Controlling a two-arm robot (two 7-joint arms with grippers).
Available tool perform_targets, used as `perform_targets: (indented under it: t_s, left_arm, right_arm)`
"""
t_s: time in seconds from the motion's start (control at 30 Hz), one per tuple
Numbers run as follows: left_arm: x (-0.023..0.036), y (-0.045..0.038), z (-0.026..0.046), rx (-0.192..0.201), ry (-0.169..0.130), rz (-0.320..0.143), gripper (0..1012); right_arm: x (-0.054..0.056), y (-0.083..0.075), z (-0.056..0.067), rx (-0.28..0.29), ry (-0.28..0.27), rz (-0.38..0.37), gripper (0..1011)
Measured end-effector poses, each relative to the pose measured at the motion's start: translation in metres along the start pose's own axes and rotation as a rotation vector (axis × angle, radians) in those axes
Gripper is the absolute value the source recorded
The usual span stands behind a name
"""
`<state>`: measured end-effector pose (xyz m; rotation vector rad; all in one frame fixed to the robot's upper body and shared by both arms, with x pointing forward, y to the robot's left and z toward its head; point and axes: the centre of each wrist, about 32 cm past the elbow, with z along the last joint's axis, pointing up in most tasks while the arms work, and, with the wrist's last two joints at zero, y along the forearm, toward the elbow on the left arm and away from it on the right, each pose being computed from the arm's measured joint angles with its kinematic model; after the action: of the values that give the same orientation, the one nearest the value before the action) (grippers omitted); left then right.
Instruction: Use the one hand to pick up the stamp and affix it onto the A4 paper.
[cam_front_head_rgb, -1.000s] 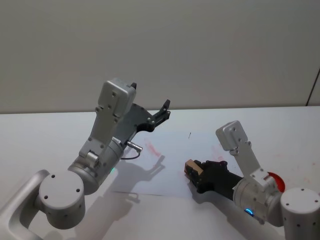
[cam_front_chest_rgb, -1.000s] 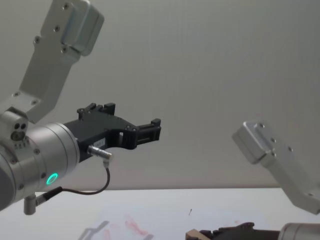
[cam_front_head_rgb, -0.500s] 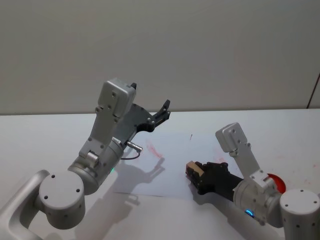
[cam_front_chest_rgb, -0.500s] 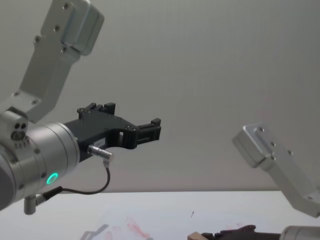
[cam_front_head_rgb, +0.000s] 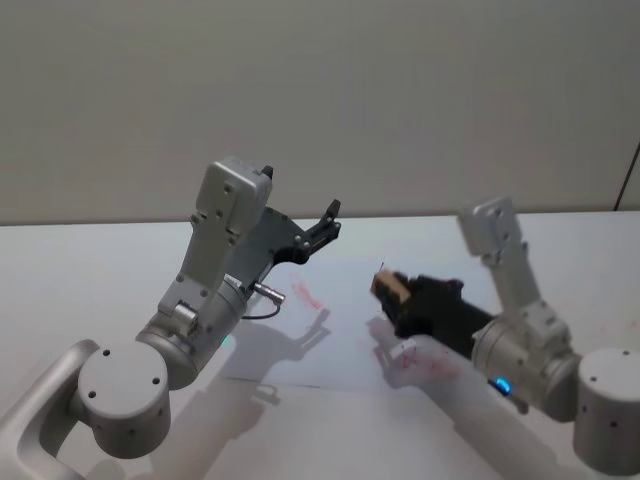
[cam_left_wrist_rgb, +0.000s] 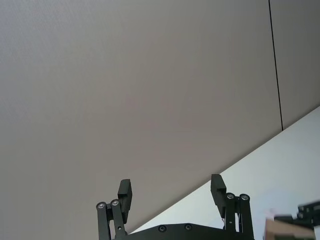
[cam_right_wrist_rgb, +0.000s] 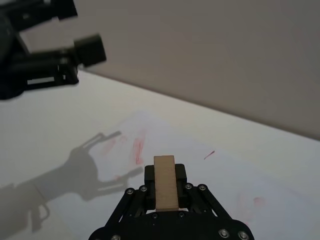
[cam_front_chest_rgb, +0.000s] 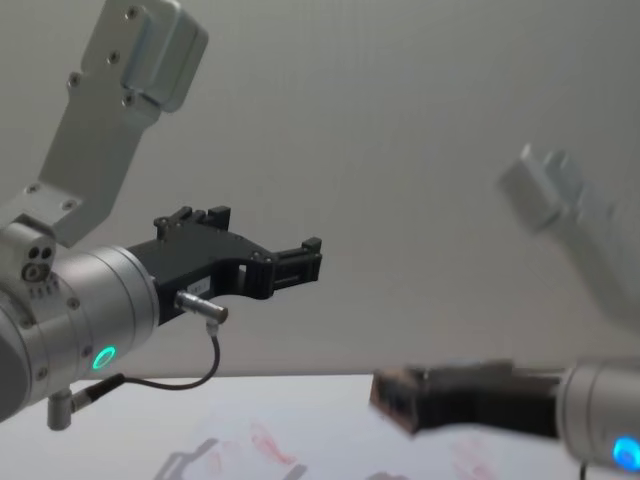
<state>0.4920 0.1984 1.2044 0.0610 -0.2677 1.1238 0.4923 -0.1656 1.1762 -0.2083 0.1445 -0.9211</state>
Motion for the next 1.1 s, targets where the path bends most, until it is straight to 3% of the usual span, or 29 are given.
perform_targets:
  t_s: [0.23,0.4,0.73,1.1]
  left_arm:
    - [0.0,0.0,0.0,0.0,0.0,0.0,1001]
    - [0.0,0.0,0.0,0.0,0.0,0.0,1001]
    - [0.0,0.0,0.0,0.0,0.0,0.0,1001]
    - [0.0,0.0,0.0,0.0,0.0,0.0,1001]
  right_arm:
    - [0.012,-0.021,0.017,0.062,0.028,-0.066,217]
    - [0.023,-0.038,0.02,0.063,0.04,-0.118,217]
    - [0.047,-0.081,0.012,-0.031,0.033,-0.213,217]
    - [0.058,-0.098,0.007,-0.105,0.014,-0.227,217]
